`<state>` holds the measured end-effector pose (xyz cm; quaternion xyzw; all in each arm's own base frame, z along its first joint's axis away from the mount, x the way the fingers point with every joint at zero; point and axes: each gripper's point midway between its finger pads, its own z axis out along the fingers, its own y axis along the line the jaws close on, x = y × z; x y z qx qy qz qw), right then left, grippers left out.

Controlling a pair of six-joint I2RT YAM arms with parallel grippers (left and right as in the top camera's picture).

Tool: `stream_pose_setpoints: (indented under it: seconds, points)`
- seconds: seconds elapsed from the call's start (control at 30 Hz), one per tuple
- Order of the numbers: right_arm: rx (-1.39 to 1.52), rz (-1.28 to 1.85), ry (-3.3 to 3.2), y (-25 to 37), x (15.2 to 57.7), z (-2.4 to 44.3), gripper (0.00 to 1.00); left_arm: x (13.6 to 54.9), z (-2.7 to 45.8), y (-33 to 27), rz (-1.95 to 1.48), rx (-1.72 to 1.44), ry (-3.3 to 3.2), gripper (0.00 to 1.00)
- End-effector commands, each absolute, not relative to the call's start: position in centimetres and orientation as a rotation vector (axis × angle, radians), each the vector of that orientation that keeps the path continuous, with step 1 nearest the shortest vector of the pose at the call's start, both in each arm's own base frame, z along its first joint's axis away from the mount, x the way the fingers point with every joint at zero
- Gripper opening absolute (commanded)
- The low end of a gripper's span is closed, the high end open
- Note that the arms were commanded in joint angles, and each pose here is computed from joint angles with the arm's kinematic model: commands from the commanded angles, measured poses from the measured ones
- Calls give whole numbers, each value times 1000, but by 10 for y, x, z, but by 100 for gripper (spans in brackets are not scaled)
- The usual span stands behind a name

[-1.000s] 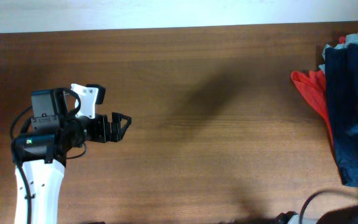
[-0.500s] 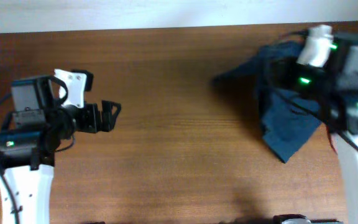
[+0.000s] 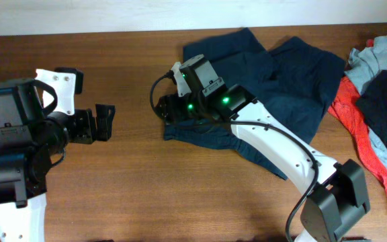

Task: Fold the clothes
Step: 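Drag the navy shorts left onto the table center with the right gripper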

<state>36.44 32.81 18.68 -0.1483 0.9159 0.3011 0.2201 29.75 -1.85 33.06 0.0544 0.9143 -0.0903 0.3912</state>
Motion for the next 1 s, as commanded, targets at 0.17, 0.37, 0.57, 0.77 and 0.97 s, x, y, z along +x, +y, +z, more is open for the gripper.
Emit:
stream_pose_setpoints:
  seconds: [0.17,0.37,0.57,0.77,0.97]
  points:
    - [214,388,2672,117,402,192,77,299,319,-29,-277,158,2380,100]
    - [679,205,2902,-22,352,141,83,318,277,-48,-337,218,2533,100]
    - [879,189,3094,-36,284,62,87,336,255,-52,-352,229,2583,100]
    - [898,494,3090,3,263,11,64,336,261,-50,-332,228,2562,100]
    - [679,863,3123,87,261,23,4,337,262,-50,-330,228,2553,100]
